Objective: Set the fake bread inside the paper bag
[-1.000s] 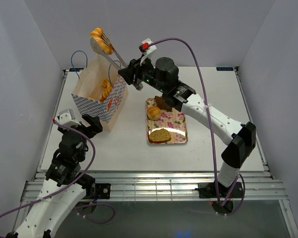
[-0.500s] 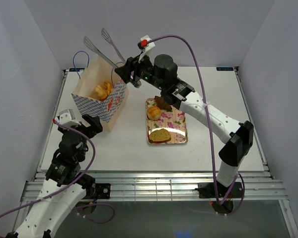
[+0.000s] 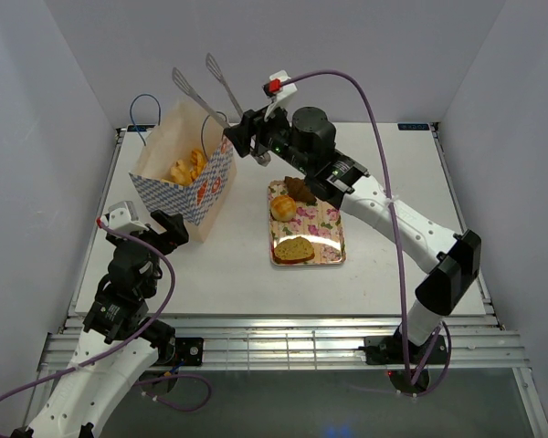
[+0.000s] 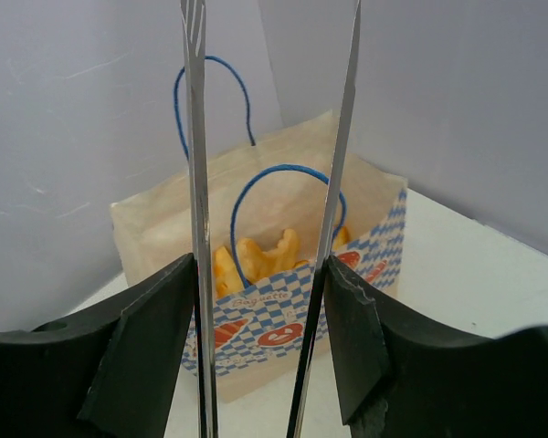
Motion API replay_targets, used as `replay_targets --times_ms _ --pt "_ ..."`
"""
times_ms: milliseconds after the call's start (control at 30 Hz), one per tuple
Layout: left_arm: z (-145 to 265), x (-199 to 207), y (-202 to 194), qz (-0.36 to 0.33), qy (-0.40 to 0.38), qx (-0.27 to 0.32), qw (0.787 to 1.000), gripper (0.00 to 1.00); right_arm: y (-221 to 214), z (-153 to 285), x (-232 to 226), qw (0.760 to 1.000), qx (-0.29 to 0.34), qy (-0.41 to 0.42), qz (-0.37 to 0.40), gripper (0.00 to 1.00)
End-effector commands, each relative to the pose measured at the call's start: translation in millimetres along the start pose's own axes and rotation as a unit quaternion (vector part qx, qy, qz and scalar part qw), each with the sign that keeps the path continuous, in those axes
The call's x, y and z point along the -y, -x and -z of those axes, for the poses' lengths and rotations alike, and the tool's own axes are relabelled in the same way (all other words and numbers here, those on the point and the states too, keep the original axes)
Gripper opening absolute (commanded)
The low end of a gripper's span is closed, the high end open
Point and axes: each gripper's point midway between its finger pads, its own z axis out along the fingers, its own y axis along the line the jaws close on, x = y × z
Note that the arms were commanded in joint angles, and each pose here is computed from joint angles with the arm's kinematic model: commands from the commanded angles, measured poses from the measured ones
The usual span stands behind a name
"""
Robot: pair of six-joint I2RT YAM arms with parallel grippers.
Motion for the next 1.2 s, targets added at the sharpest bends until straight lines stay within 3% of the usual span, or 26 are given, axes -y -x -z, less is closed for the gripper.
replay_targets --times_ms 0,167,500,833,1167 --pt "0 4 2 0.001 -0.009 0.005 1.0 0.98 66 35 16 0.993 0.094 -0.065 0.007 0.63" --pt "0 4 2 0.0 -0.01 0.003 1.0 0.97 62 62 35 0.988 0.107 -0.11 -0.004 0.62" --pt "-1 3 0 -0.002 -0.006 0.001 1.0 0.98 0 131 103 0.97 0.095 -0.219 -0.049 0.61" --pt "-3 2 -1 -0.004 -0.002 0.0 1.0 0.98 -105 182 151 0.957 0.017 -0.278 -0.086 0.6" --pt "-3 3 -2 -0.005 -0.003 -0.002 1.0 0.98 -170 169 161 0.958 -0.088 -0.257 -0.088 0.61"
